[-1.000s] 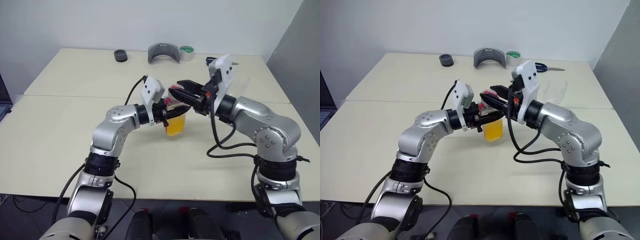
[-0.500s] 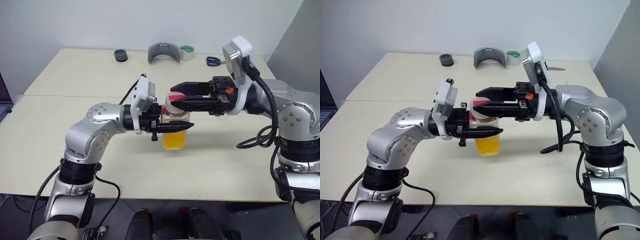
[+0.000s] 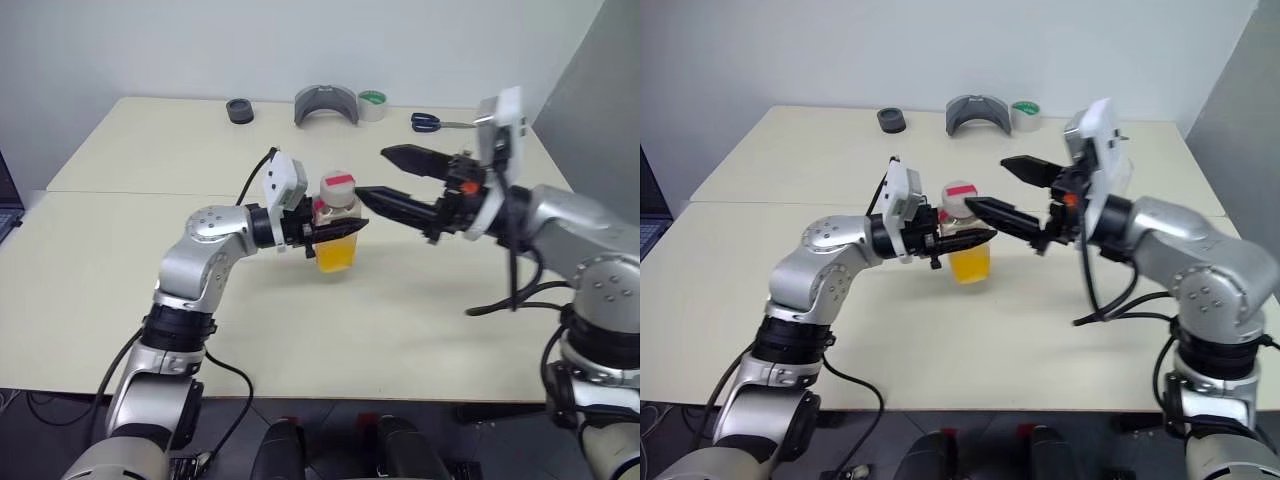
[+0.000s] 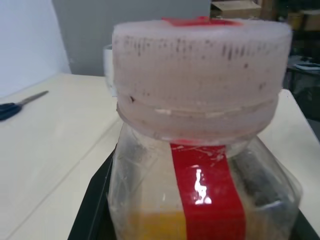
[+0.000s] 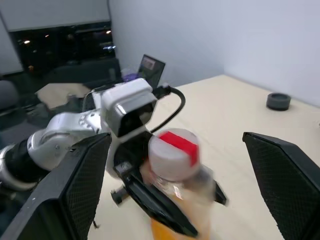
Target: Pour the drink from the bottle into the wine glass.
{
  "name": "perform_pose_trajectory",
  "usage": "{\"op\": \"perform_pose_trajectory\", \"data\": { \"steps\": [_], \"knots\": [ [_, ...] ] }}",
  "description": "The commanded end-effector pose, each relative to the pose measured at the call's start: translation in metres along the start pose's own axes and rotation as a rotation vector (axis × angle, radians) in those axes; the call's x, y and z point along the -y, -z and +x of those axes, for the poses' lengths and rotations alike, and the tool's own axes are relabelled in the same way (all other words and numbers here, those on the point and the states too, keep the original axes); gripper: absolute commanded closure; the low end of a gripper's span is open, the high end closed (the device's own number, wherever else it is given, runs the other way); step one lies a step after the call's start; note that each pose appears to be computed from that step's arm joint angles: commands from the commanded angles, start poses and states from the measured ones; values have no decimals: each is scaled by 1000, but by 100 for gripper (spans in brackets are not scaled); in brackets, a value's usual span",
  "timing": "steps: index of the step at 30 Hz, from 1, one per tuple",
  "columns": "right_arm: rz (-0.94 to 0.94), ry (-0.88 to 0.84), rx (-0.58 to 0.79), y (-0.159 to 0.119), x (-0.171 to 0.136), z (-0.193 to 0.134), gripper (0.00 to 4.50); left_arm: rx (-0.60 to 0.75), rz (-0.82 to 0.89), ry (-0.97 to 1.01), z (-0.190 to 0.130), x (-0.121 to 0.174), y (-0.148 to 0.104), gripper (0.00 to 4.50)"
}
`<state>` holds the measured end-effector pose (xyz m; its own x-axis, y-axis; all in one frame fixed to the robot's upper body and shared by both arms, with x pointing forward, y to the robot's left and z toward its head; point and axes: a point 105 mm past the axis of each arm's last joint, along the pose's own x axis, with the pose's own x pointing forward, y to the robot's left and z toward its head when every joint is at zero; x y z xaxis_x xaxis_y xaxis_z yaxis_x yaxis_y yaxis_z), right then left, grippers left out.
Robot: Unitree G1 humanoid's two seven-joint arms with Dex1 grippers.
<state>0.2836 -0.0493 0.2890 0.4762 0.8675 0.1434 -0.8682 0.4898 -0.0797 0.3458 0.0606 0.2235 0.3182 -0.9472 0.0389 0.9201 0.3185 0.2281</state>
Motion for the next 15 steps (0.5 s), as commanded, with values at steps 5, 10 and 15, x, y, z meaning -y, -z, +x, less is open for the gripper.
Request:
{"op": "perform_pose_trajectory", "data": {
  "steps": [5, 10, 15],
  "knots": [
    [-49, 145, 64, -4, 3, 16, 2, 79, 72, -14, 14, -2, -22, 271],
    [-61, 157, 70, -3, 6, 19, 2, 81, 72, -1, 15, 1, -23, 271],
    [-50, 131, 65, 0, 6, 19, 2, 78, 72, -4, 13, 2, -23, 271]
  ]
}}
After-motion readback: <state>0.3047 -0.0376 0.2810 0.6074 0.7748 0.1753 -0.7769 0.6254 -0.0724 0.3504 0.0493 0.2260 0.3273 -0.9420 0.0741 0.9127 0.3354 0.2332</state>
